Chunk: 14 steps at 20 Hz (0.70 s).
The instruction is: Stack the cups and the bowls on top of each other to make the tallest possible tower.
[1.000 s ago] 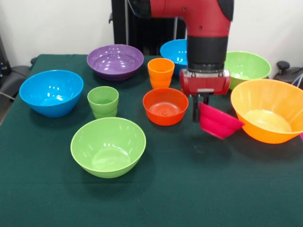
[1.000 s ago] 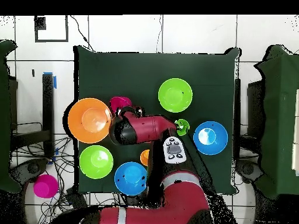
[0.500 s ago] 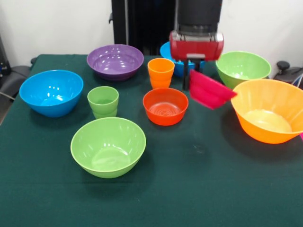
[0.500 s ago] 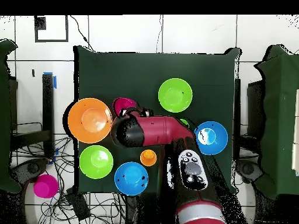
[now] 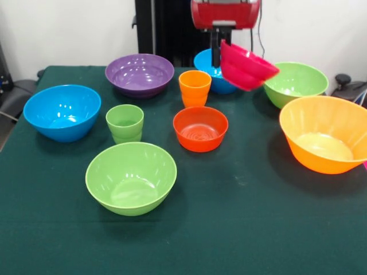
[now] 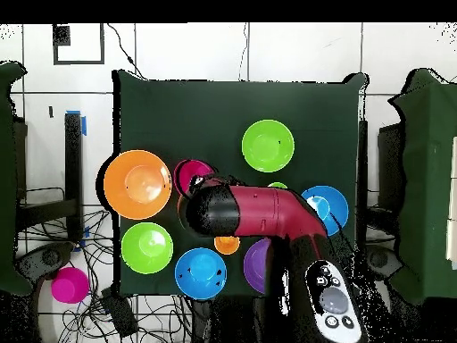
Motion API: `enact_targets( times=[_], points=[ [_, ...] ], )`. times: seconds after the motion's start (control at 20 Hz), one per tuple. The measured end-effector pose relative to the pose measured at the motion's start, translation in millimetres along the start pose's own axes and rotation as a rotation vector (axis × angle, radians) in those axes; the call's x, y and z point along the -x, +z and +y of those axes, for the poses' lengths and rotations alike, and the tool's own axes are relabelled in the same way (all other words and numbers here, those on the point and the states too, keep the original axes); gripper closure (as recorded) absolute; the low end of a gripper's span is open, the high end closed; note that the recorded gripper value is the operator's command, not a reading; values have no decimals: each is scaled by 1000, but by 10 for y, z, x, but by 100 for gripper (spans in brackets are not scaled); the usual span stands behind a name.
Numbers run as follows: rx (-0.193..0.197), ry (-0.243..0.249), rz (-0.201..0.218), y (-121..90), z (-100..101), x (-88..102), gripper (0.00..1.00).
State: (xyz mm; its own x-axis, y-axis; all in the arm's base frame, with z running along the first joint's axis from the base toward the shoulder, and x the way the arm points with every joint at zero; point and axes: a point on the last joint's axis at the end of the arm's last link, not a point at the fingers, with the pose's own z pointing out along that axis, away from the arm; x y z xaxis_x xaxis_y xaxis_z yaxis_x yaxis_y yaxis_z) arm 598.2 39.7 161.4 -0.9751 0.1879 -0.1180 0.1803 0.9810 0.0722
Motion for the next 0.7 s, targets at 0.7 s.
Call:
enact_targets(
  times=[0.7],
  points=[
    [-24, -51, 79, 139, -19, -648, 100]
  ],
)
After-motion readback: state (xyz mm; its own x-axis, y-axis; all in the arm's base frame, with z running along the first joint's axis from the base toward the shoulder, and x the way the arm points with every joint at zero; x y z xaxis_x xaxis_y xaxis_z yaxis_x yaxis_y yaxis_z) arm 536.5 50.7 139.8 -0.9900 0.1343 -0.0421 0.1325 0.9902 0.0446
